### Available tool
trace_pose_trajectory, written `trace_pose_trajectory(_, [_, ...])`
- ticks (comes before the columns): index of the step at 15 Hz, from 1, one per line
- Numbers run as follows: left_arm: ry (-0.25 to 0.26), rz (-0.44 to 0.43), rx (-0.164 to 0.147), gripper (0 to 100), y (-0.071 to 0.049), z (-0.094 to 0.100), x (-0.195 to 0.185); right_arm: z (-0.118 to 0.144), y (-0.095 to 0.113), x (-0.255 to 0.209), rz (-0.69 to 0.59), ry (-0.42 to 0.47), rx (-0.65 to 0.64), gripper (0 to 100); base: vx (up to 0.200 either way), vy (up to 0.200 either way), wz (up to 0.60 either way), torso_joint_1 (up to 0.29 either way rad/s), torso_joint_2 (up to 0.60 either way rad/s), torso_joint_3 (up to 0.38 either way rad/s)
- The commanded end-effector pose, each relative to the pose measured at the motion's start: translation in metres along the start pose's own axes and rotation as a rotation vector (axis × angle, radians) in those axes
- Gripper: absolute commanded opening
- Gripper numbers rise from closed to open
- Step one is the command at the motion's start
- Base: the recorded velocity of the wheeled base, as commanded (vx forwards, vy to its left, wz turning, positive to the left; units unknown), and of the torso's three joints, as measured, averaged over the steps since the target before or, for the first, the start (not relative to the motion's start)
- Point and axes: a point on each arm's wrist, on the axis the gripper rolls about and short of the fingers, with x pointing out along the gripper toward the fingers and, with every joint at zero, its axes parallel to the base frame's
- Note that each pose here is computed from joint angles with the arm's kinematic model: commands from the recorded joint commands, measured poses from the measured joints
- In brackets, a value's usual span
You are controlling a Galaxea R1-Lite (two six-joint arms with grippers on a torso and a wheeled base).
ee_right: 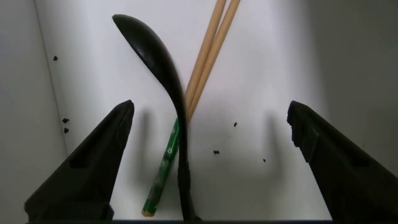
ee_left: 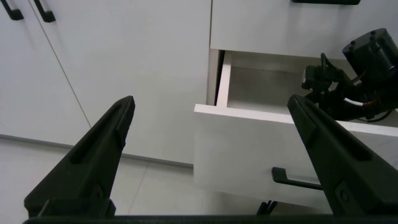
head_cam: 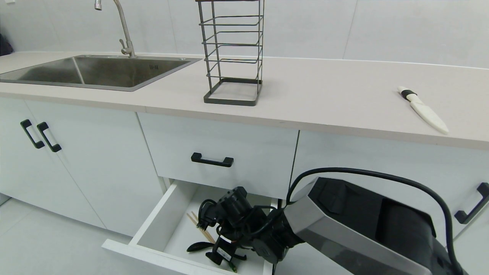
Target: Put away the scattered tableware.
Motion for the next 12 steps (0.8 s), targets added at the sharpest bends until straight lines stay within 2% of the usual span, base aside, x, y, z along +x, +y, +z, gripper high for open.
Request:
trace_pose_trajectory(1, [0.002,0.001,0.000,100,0.000,0.000,0.000,0.012,0.003,-0.009,0.000,-0.034,-0.012,100,0.000,0.000,0.00,0.000,0.00,0.000])
trace_pose_trajectory(5, [0.002,-0.001,0.000,100,0.000,0.000,0.000,0.028,0.012,-0.035,0.008,-0.070,-0.034,100,0.000,0.000,0.00,0.000,0.00,0.000])
trace_pose_trajectory(9, [0.002,0.001,0.000,100,0.000,0.000,0.000,0.033,0.017,-0.054,0.009,-0.081,-0.042,100,0.000,0.000,0.00,0.000,0.00,0.000])
trace_pose_trajectory(12, [0.002,0.001,0.000,100,0.000,0.000,0.000,0.052,0.021,-0.087,0.001,-0.145,-0.054,100,0.000,0.000,0.00,0.000,0.00,0.000])
